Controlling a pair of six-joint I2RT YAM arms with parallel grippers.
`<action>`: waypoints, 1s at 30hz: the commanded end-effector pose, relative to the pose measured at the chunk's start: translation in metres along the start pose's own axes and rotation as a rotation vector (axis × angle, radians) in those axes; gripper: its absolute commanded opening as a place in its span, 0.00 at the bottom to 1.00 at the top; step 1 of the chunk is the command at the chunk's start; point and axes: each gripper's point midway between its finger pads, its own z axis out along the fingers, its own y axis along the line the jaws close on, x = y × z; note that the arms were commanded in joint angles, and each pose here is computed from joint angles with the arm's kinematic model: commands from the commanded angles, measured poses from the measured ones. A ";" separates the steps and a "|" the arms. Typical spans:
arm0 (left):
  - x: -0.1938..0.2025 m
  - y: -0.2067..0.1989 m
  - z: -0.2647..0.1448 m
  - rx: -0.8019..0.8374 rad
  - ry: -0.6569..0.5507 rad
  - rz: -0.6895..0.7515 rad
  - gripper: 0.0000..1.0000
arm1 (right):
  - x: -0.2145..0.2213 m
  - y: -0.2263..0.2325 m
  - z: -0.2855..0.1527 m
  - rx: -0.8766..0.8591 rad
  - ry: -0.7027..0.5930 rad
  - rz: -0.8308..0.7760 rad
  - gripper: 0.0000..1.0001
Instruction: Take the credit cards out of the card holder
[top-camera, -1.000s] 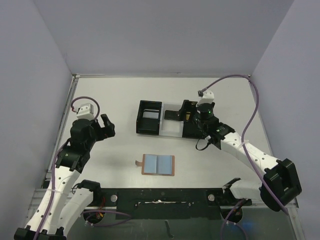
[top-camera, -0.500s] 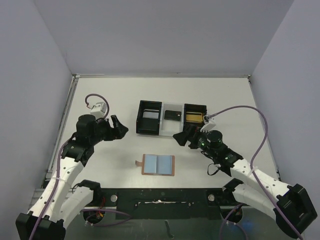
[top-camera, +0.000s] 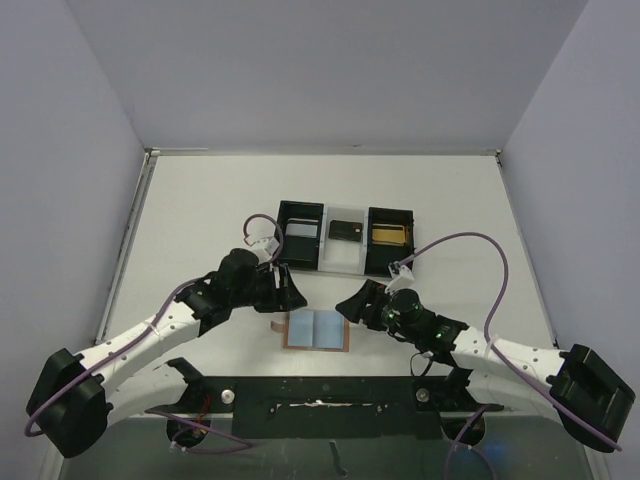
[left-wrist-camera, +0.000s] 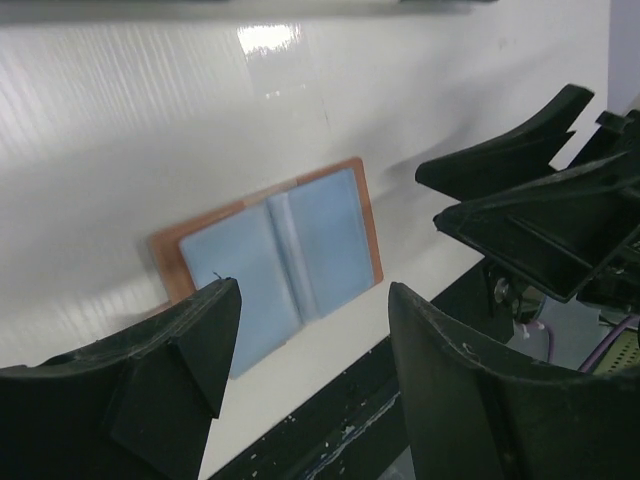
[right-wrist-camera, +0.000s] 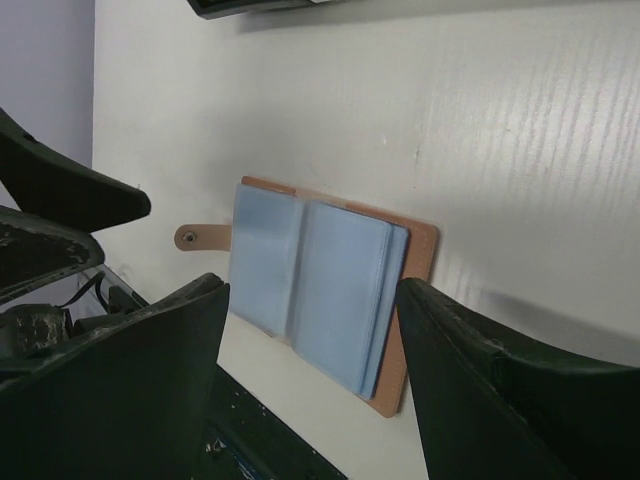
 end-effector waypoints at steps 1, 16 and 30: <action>-0.004 -0.005 0.009 0.013 -0.065 -0.064 0.59 | -0.013 0.013 0.002 -0.006 -0.083 0.040 0.68; 0.029 0.029 0.034 -0.111 0.034 -0.056 0.44 | 0.010 0.028 0.013 -0.054 0.049 0.029 0.47; 0.050 0.048 0.035 -0.159 0.105 -0.031 0.38 | 0.032 0.016 0.032 0.028 0.159 0.042 0.42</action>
